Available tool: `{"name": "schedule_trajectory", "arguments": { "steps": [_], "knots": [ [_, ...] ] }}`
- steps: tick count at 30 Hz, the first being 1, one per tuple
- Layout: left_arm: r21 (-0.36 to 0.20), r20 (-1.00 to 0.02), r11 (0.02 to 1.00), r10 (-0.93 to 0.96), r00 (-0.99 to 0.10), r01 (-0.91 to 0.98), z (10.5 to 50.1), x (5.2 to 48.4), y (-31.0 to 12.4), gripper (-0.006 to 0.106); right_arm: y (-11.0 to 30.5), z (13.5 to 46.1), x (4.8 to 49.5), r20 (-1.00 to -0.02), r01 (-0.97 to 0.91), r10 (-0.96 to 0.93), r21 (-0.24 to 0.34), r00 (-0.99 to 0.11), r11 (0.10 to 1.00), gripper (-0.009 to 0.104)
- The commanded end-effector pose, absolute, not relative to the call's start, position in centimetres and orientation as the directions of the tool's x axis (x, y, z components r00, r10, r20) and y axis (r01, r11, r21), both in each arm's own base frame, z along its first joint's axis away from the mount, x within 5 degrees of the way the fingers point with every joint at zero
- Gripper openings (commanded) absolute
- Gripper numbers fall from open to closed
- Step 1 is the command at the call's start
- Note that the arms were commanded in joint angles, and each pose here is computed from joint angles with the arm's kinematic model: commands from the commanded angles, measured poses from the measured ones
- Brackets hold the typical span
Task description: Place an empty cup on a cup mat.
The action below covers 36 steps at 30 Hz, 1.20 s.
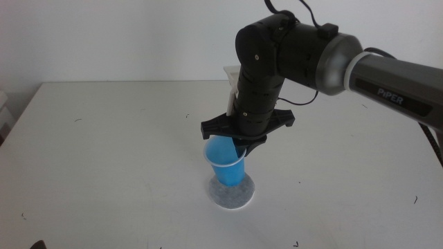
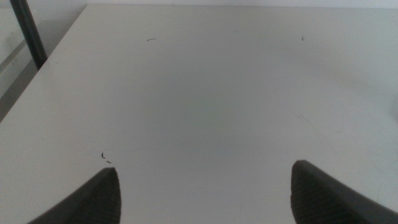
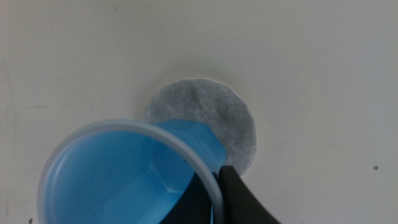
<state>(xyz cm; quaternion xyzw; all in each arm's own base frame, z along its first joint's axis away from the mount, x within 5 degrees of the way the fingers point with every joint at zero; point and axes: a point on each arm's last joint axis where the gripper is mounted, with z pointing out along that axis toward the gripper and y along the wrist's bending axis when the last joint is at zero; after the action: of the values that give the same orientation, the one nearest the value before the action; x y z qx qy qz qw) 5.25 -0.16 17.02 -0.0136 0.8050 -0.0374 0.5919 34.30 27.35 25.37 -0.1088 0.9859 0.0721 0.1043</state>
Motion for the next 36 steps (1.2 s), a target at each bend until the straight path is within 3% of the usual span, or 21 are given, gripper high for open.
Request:
{"name": "schedule_trajectory", "arguments": {
  "steps": [1,16,26,31,36],
  "knots": [
    [-0.089,-0.971,0.996,-0.081,-0.227,0.029,17.8,5.4,-0.2,0.105,27.1,28.1,34.2,-0.306,-0.241,-0.189,0.14,-0.933,0.96,0.0],
    [-0.089,-0.971,0.996,-0.081,-0.227,0.029,17.8,5.4,-0.2,0.105,27.8,25.2,34.9,-0.251,-0.235,-0.201,0.113,-0.947,0.966,0.0],
    [-0.089,-0.971,0.996,-0.081,-0.227,0.029,17.8,5.4,-0.2,0.105,27.6,25.0,34.7,-0.216,-0.245,-0.221,0.091,-0.951,0.965,0.001],
    [-0.089,-0.971,0.996,-0.081,-0.227,0.029,17.8,5.4,-0.2,0.105,27.5,25.1,34.6,-0.208,-0.245,-0.223,0.085,-0.952,0.966,0.008],
    [-0.089,-0.971,0.996,-0.081,-0.227,0.029,17.8,5.4,-0.2,0.105,27.4,25.3,34.6,-0.213,-0.245,-0.223,0.087,-0.951,0.966,0.025]
  ]
}}
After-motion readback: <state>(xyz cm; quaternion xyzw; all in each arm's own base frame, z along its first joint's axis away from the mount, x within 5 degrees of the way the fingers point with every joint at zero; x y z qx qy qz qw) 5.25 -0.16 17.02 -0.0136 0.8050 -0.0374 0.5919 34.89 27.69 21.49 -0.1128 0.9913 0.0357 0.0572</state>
